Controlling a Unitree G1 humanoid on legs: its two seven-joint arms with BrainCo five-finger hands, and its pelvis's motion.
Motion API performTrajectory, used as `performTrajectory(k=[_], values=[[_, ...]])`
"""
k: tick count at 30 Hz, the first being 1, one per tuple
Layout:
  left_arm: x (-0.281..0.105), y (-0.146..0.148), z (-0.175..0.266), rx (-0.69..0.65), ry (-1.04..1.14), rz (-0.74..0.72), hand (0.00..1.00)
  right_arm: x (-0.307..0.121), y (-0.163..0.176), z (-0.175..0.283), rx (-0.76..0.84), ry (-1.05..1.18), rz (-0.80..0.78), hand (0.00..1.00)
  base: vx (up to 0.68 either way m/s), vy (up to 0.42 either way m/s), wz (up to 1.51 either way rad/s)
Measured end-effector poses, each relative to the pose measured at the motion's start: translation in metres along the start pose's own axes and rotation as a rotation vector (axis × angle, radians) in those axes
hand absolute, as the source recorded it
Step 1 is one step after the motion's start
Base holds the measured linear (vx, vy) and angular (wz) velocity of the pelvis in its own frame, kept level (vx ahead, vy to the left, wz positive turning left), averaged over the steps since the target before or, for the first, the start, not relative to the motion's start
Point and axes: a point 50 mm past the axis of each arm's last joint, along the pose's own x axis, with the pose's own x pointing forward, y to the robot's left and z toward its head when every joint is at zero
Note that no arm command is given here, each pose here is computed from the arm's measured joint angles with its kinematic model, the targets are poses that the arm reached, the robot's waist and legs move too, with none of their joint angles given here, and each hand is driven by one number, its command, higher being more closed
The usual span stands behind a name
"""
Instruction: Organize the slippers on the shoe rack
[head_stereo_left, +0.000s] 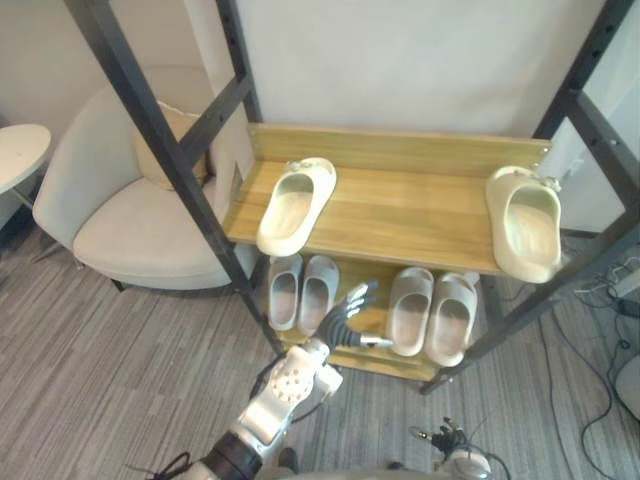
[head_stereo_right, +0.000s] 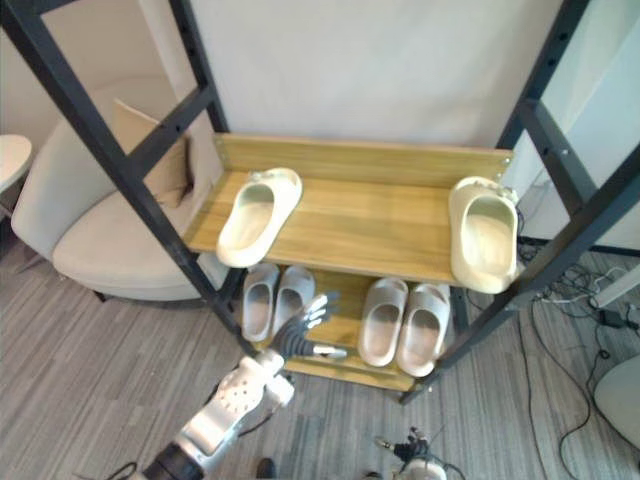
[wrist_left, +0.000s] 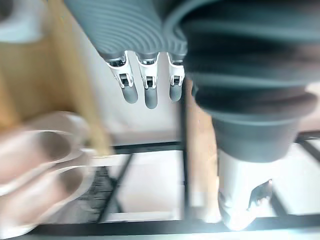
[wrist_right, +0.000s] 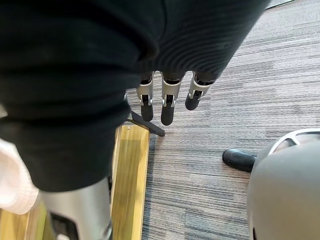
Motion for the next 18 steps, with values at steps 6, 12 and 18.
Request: performTrajectory(k=[6, 12, 18], values=[[0.024, 0.025, 0.044, 0.044, -0.182, 0.095, 0.00, 0.001, -0.006, 0.002, -0.025, -0.007, -0.008, 0.00, -0.01, 0.005, -0.05], [0.028, 0.066, 0.068, 0.129, -0.255, 0.237, 0.00, 0.002, -0.009, 0.004, -0.029, -0.013, -0.012, 0.00, -0.02, 0.004, -0.07], [0.028, 0.109, 0.090, 0.210, -0.306, 0.395, 0.00, 0.002, -0.008, 0.006, -0.029, -0.016, -0.007, 0.00, -0.02, 0.005, -0.05]])
